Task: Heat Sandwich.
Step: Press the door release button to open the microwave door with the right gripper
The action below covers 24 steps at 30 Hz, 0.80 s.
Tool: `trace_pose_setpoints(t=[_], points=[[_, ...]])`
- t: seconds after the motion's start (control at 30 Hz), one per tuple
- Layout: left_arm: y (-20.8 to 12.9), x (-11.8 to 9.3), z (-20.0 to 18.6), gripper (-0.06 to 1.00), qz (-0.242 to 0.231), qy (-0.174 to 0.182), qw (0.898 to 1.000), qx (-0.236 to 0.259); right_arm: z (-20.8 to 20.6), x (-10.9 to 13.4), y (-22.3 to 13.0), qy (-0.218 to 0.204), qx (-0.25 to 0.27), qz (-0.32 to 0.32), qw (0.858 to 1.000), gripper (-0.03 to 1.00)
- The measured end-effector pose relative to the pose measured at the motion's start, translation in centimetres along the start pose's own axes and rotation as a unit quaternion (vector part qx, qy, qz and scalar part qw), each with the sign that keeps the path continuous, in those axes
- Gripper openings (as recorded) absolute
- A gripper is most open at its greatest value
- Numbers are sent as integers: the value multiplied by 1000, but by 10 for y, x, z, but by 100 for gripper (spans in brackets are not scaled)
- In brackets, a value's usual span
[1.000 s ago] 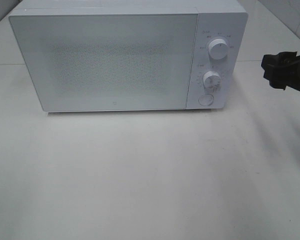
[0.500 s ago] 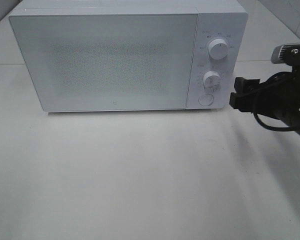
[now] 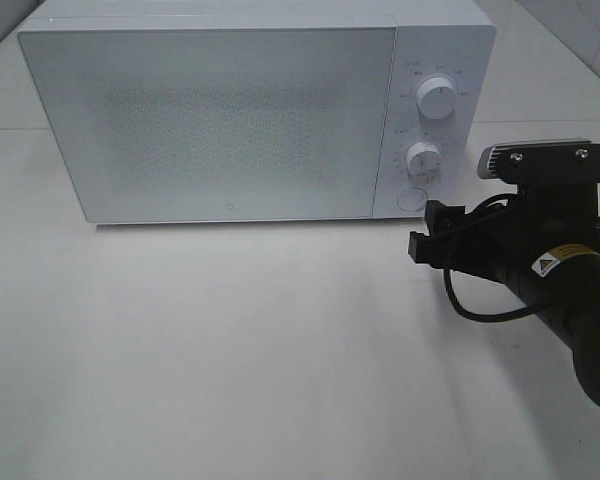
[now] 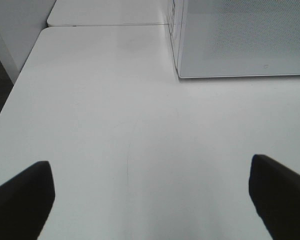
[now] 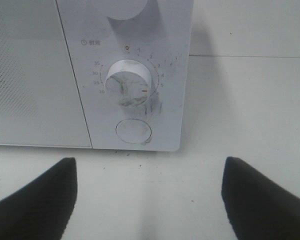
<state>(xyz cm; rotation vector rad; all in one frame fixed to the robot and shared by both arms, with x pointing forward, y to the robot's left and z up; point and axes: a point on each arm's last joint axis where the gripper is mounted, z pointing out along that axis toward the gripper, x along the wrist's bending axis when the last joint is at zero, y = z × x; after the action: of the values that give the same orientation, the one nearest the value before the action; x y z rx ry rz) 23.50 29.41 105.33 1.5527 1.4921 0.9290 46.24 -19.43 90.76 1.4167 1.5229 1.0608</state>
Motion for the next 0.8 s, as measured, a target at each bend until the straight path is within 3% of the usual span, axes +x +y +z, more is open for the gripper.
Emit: trace_pose_setpoints(t=[0.3, 0.5, 0.53, 0.57, 0.63, 0.67, 0.7, 0.77, 0.8], points=[[0, 0, 0, 99, 0, 0, 1000, 0, 0, 2, -2, 3, 2, 13, 1000, 77], [0, 0, 0, 99, 0, 0, 1000, 0, 0, 2, -2, 3, 2, 139, 990, 77], [0, 0, 0, 99, 0, 0, 1000, 0, 0, 2, -2, 3, 3, 198, 980, 77], [0, 0, 0, 99, 0, 0, 1000, 0, 0, 2, -2, 3, 3, 198, 980, 77], [0, 0, 0, 99, 0, 0, 1000, 0, 0, 2, -2, 3, 3, 264, 965, 77], [0, 0, 0, 99, 0, 0, 1000, 0, 0, 3, -2, 5, 4, 321, 947, 77], [0, 0, 0, 99, 0, 0, 1000, 0, 0, 3, -2, 5, 4, 321, 947, 77], [0, 0, 0, 99, 0, 0, 1000, 0, 0, 3, -2, 9, 5, 381, 925, 77], [0, 0, 0, 99, 0, 0, 1000, 0, 0, 4, -2, 11, 6, 435, 901, 77]])
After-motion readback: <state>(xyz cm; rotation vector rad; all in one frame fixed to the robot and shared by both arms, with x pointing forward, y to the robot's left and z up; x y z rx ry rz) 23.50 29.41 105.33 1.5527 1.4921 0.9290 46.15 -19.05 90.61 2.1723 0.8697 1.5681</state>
